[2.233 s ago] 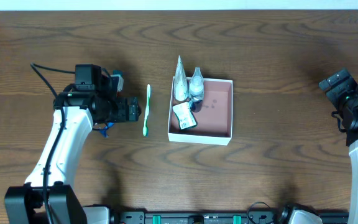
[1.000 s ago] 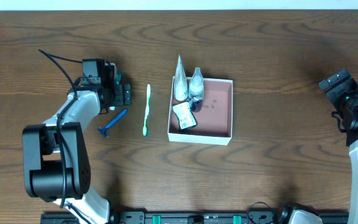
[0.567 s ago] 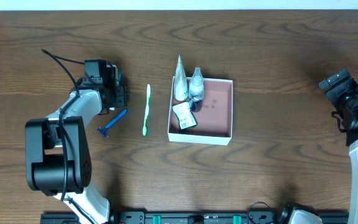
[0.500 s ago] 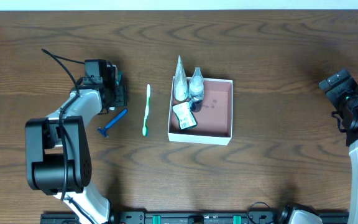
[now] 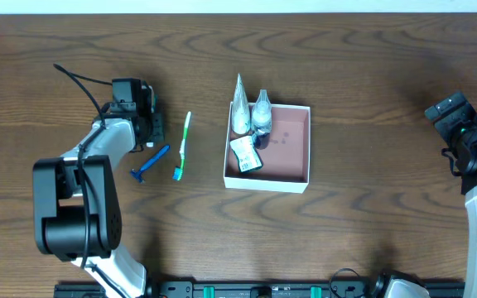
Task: Pack container
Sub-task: 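Carry the toothpaste tube over the box and lower it inside, then open the left gripper and move it to the green toothbrush, then grasp the green-white toothbrush by its handle with the left gripper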
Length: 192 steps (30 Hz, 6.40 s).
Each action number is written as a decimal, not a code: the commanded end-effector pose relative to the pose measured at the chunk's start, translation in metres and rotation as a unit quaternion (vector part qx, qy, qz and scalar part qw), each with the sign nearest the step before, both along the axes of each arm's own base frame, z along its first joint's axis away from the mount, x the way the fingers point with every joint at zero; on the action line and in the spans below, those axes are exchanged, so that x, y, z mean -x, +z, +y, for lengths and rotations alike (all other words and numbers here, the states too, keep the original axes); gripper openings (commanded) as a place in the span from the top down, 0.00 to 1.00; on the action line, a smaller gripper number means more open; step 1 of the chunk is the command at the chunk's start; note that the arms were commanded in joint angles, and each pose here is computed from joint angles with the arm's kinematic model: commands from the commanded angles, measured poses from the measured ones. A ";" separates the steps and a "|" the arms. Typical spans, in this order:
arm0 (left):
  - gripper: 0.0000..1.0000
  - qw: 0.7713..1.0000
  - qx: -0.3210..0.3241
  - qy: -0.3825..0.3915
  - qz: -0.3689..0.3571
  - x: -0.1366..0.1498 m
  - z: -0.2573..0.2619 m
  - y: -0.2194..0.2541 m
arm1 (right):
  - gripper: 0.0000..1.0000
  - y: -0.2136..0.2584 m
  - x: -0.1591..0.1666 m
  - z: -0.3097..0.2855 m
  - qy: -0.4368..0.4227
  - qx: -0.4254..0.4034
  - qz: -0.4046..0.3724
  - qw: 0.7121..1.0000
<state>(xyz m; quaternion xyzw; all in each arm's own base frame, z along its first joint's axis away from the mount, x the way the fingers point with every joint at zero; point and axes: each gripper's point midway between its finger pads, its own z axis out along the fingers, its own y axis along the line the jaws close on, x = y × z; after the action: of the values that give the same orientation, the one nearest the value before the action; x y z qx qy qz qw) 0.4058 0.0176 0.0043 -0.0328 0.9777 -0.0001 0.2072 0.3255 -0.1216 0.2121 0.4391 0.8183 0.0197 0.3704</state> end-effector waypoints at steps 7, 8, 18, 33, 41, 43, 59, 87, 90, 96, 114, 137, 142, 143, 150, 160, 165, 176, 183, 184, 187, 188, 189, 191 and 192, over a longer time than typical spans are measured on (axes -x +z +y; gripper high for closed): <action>0.94 0.983 0.045 -0.009 -0.179 -0.003 -0.033 0.180 | 0.01 0.002 0.000 -0.003 -0.007 0.000 -0.003 1.000; 0.94 0.978 0.056 -0.027 -0.199 0.003 -0.045 0.200 | 0.01 0.002 0.000 -0.003 -0.007 0.000 -0.003 1.000; 0.94 0.923 0.155 -0.184 -0.300 0.091 -0.200 0.299 | 0.01 0.002 0.000 -0.003 -0.006 0.000 -0.003 1.000; 0.94 0.960 0.080 -0.155 -0.220 0.086 -0.321 0.166 | 0.01 0.002 0.000 -0.003 -0.006 0.000 -0.003 1.000; 0.94 0.976 0.093 -0.093 -0.174 0.083 -0.326 0.120 | 0.01 0.002 0.000 -0.003 -0.007 0.000 -0.003 1.000; 0.94 0.978 0.093 -0.085 -0.166 0.084 -0.327 0.112 | 0.01 0.002 0.000 -0.003 -0.007 0.000 -0.003 1.000; 0.94 0.991 0.054 -0.065 -0.106 0.097 -0.315 0.067 | 0.01 0.002 0.000 -0.003 -0.006 0.000 -0.003 1.000; 0.86 0.993 0.048 -0.060 -0.091 0.101 -0.312 0.053 | 0.01 0.002 0.000 -0.003 -0.007 0.000 -0.003 1.000; 0.79 0.993 0.048 -0.060 -0.091 0.101 -0.312 0.053 | 0.01 0.002 0.000 -0.003 -0.007 0.000 -0.003 1.000; 0.76 0.993 0.048 -0.060 -0.091 0.101 -0.312 0.053 | 0.01 0.002 0.000 -0.003 -0.007 0.000 -0.003 1.000; 0.48 0.970 -0.034 -0.150 -0.188 0.115 -0.239 0.208 | 0.01 0.002 0.000 -0.003 -0.007 0.000 -0.003 1.000; 0.28 0.999 -0.014 -0.032 0.032 0.050 -0.080 0.078 | 0.01 0.002 0.000 -0.003 -0.007 0.000 -0.003 1.000; 0.28 0.995 -0.005 -0.051 0.083 0.054 -0.084 0.043 | 0.01 0.002 0.000 -0.003 -0.007 0.000 -0.003 1.000; 0.28 0.995 -0.006 -0.051 0.089 0.055 -0.084 0.039 | 0.01 0.002 0.000 -0.003 -0.006 0.000 -0.003 1.000; 0.28 0.992 -0.009 -0.051 0.114 0.057 -0.084 0.018 | 0.01 0.002 0.000 -0.003 -0.007 0.000 -0.003 1.000; 0.28 0.990 -0.011 -0.051 0.131 0.058 -0.084 0.002 | 0.01 0.002 0.000 -0.003 -0.007 0.000 -0.003 1.000; 0.28 0.988 -0.012 -0.050 0.142 0.060 -0.084 -0.007 | 0.01 0.002 0.000 -0.003 -0.006 0.000 -0.003 1.000; 0.39 0.989 -0.011 -0.051 0.135 0.056 -0.085 -0.008 | 0.01 0.002 0.000 -0.003 -0.007 0.000 -0.003 1.000; 0.52 0.988 -0.012 -0.053 0.142 0.058 -0.086 -0.014 | 0.01 0.002 0.000 -0.003 -0.006 0.000 -0.003 1.000; 0.52 0.988 -0.012 -0.054 0.145 0.058 -0.087 -0.017 | 0.01 0.002 0.000 -0.003 -0.007 0.000 -0.003 1.000; 0.52 0.985 -0.012 -0.058 0.159 0.062 -0.090 -0.029 | 0.01 0.002 0.000 -0.003 -0.006 0.000 -0.003 1.000; 0.52 0.985 -0.010 -0.059 0.164 0.063 -0.091 -0.033 | 0.01 0.002 0.000 -0.003 -0.007 0.000 -0.003 1.000; 0.52 0.984 -0.009 -0.059 0.168 0.064 -0.091 -0.037 | 0.01 0.002 0.000 -0.003 -0.006 0.000 -0.003 1.000; 0.53 0.983 -0.005 -0.059 0.175 0.066 -0.092 -0.043 | 0.01 0.002 0.000 -0.003 -0.006 0.000 -0.003 1.000; 0.59 0.982 -0.005 -0.058 0.177 0.066 -0.092 -0.045 | 0.01 0.002 0.000 -0.003 -0.006 0.000 -0.003 1.000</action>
<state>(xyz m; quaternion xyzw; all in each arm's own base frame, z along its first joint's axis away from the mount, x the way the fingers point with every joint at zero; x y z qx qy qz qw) 0.3602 -0.0760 -0.0055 0.0207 0.9963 -0.0088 0.0834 0.3256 -0.1215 0.2120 0.4392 0.8183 0.0200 0.3702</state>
